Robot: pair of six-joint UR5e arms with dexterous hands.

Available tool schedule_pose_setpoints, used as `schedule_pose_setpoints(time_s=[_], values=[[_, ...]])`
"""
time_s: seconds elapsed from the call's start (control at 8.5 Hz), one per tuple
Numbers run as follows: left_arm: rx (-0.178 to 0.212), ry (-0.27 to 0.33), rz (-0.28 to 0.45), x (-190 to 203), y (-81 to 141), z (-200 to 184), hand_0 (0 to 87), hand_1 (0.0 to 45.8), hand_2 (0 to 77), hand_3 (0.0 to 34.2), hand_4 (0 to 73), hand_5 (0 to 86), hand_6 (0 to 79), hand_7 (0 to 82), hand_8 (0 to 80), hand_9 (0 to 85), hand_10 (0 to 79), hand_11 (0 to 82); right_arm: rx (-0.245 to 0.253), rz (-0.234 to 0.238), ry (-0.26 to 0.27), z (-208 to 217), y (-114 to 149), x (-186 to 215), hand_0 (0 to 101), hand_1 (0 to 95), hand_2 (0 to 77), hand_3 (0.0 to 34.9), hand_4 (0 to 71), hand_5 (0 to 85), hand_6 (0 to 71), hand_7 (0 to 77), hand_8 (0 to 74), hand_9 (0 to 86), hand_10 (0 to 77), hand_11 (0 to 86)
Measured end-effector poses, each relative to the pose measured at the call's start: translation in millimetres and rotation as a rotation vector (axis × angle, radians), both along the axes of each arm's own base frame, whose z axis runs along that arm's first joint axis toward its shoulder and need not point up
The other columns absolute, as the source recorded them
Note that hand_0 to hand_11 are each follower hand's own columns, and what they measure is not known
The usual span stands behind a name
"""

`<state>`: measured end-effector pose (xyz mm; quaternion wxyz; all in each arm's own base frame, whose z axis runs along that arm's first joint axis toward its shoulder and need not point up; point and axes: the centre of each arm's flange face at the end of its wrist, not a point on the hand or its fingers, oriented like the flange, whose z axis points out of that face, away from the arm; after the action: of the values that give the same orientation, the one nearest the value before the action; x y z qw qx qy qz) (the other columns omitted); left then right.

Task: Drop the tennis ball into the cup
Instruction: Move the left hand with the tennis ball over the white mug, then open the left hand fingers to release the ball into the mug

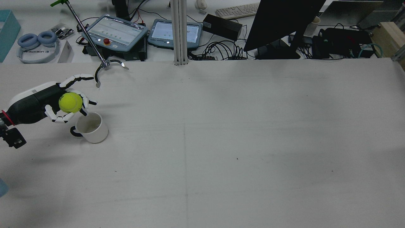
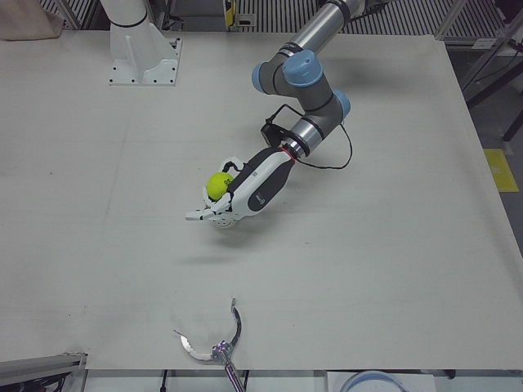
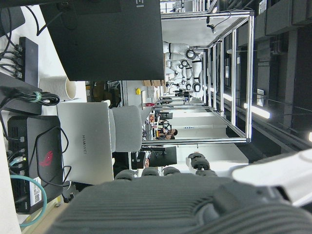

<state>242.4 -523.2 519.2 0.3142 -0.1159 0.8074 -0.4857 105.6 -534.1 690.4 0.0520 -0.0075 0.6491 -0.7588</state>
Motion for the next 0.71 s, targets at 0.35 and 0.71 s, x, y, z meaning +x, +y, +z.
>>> schedule_pose_setpoints(time_s=[0.35, 0.71], values=[[-0.011, -0.005, 0.006, 7.1, -5.4, -7.7, 68.4, 13.1, 55.6, 29.8, 0.5, 24.5, 54.5, 34.9, 32.7, 19.1, 21.3, 36.5, 0.0, 0.0, 0.0, 0.0, 0.0, 0.0, 0, 0.5, 0.5, 0.0, 0.0, 0.0, 0.0, 0.5, 0.0, 0.0, 0.0, 0.5], [-0.018, -0.008, 0.006, 9.1, -8.2, -9.7, 63.5, 24.0, 52.4, 30.3, 0.5, 21.3, 34.9, 28.9, 29.5, 20.2, 20.7, 33.3, 0.0, 0.0, 0.0, -0.2, -0.2, 0.0, 0, 0.5, 0.5, 0.0, 0.0, 0.0, 0.0, 0.5, 0.0, 0.0, 0.0, 0.5]])
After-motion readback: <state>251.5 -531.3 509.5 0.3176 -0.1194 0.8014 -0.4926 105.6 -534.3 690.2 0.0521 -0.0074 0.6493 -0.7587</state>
